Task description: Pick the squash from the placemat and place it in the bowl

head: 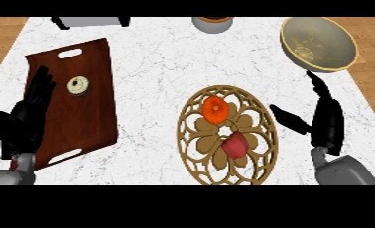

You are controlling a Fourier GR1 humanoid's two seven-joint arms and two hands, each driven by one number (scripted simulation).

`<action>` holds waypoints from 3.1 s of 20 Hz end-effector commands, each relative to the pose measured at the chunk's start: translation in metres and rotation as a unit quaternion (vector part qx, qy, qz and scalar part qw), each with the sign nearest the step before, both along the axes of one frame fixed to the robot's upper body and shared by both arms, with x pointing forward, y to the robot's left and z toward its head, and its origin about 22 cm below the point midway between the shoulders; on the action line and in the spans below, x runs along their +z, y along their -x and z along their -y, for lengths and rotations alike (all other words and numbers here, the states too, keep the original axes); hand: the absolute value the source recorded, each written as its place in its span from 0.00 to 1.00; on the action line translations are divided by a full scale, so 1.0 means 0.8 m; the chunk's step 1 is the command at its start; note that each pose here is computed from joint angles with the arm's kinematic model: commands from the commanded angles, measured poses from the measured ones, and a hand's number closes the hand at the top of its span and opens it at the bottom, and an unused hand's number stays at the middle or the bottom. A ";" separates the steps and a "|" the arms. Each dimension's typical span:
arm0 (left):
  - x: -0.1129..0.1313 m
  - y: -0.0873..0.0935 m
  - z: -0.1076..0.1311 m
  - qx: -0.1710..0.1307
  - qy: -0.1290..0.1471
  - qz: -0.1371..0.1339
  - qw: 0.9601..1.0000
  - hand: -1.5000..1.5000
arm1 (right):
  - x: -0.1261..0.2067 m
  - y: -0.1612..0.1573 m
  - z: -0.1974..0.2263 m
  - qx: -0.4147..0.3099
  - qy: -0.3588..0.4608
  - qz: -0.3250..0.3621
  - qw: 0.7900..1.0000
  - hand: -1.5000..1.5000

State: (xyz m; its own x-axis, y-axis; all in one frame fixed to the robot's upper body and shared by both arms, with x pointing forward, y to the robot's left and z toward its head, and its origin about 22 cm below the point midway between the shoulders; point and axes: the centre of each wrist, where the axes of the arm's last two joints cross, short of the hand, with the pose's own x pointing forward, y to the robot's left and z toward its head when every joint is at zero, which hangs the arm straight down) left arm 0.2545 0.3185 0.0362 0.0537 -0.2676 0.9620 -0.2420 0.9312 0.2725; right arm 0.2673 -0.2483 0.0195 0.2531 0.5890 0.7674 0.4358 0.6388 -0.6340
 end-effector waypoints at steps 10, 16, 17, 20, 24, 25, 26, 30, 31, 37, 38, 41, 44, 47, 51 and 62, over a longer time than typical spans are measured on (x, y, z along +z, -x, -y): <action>0.018 -0.012 0.001 -0.017 0.004 0.006 1.000 0.50 | 0.011 0.042 -0.088 -0.101 0.043 -0.038 0.993 0.00; 0.022 -0.016 -0.002 -0.029 0.005 0.002 1.000 0.50 | 0.102 0.022 -0.134 -0.111 0.073 -0.101 0.986 0.00; 0.015 -0.014 0.005 -0.029 0.006 0.001 1.000 0.50 | 0.105 0.031 -0.133 -0.099 0.080 -0.130 0.983 0.00; 0.018 -0.021 0.015 -0.042 0.014 -0.006 0.999 0.50 | 0.108 0.012 -0.148 -0.085 0.088 -0.204 0.971 0.00; 0.029 -0.020 0.006 -0.045 0.004 0.011 0.999 0.50 | 0.110 -0.003 -0.148 -0.077 0.058 -0.277 0.956 0.00; 0.019 -0.016 0.012 -0.048 0.010 0.013 0.999 0.50 | 0.123 -0.006 -0.140 -0.061 0.062 -0.286 0.954 0.00; 0.026 -0.024 0.010 -0.046 0.010 0.008 0.999 0.50 | 0.123 -0.013 -0.148 -0.052 0.060 -0.298 0.951 0.00; 0.022 -0.024 0.007 -0.045 0.009 0.006 0.999 0.50 | 0.121 -0.025 -0.150 -0.029 0.035 -0.342 0.939 0.00; 0.028 -0.018 0.031 -0.050 0.020 0.006 0.999 0.50 | 0.131 -0.026 -0.157 -0.020 0.036 -0.351 0.935 0.00; 0.031 -0.022 0.020 -0.058 0.016 0.014 0.998 0.50 | 0.093 -0.048 -0.156 -0.004 0.005 -0.435 0.900 0.00; 0.041 -0.029 0.011 -0.042 0.016 0.013 0.999 0.50 | 0.079 -0.044 -0.137 -0.003 0.012 -0.450 0.893 0.00; 0.036 -0.033 0.003 -0.043 0.014 0.016 0.999 0.50 | 0.095 -0.059 -0.163 -0.005 0.037 -0.456 0.889 0.00; 0.024 -0.025 0.022 -0.047 0.017 0.005 0.999 0.50 | 0.081 -0.066 -0.164 -0.030 0.090 -0.440 0.893 0.00; 0.033 -0.030 0.021 -0.052 0.012 0.010 0.999 0.50 | 0.086 -0.058 -0.191 -0.042 0.116 -0.419 0.900 0.00; 0.025 -0.023 0.027 -0.052 0.012 0.008 0.999 0.50 | 0.069 -0.072 -0.182 -0.036 0.103 -0.427 0.898 0.00; 0.023 -0.019 0.006 -0.047 0.011 0.014 0.999 0.50 | 0.039 -0.065 -0.176 -0.028 0.070 -0.464 0.883 0.00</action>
State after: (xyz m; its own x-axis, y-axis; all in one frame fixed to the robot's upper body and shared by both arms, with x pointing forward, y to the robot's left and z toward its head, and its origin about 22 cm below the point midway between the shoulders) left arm 0.2760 0.3059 0.0547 0.0055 -0.2536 0.9673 -0.1585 0.9549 0.2512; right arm 0.3180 -0.1099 0.0507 0.6397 0.7292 0.2429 -0.2742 0.5117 -0.8142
